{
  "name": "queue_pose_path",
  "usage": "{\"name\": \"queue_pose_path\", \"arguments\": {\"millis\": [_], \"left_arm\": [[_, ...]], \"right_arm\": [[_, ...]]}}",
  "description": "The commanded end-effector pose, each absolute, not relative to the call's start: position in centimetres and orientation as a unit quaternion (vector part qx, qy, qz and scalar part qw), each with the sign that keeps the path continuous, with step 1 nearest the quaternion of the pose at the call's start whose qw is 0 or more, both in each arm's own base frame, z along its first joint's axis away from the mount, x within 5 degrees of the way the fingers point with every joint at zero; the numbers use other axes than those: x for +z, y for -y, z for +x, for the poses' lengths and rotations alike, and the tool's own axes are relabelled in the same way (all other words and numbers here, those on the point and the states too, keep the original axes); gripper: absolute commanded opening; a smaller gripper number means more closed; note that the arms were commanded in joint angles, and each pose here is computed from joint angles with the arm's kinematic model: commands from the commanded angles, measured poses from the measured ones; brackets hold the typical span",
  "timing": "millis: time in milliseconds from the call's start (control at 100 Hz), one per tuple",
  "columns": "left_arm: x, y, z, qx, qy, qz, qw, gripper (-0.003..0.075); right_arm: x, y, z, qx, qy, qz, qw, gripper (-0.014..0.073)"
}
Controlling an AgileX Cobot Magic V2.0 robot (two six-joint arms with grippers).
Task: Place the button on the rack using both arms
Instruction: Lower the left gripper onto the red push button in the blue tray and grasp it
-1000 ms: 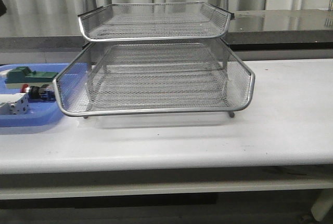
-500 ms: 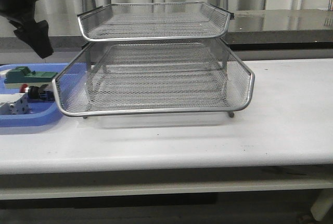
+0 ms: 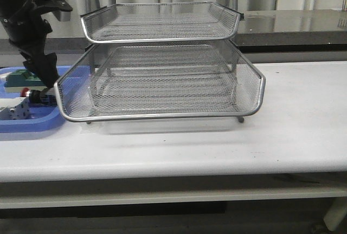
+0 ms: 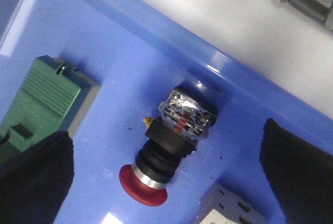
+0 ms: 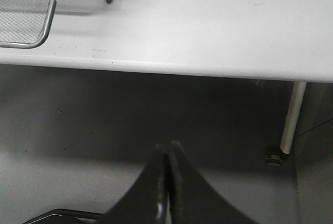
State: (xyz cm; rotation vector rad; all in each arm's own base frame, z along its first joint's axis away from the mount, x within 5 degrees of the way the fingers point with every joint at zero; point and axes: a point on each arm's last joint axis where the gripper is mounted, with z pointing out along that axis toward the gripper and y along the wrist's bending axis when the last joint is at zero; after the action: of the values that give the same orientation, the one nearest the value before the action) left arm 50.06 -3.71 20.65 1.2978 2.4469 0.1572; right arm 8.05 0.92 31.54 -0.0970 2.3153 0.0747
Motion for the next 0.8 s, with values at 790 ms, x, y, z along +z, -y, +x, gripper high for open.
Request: {"name": "queue_pose_path", "arguments": {"millis": [790], "left_arm": [[19.8,2.2,51.6,0.081,-0.862,0.454,0.210,0.0671]], "right_arm": [[32.9,-0.9,8.4,0.030,-0.898,-0.036,0.437,-0.0067]]}}
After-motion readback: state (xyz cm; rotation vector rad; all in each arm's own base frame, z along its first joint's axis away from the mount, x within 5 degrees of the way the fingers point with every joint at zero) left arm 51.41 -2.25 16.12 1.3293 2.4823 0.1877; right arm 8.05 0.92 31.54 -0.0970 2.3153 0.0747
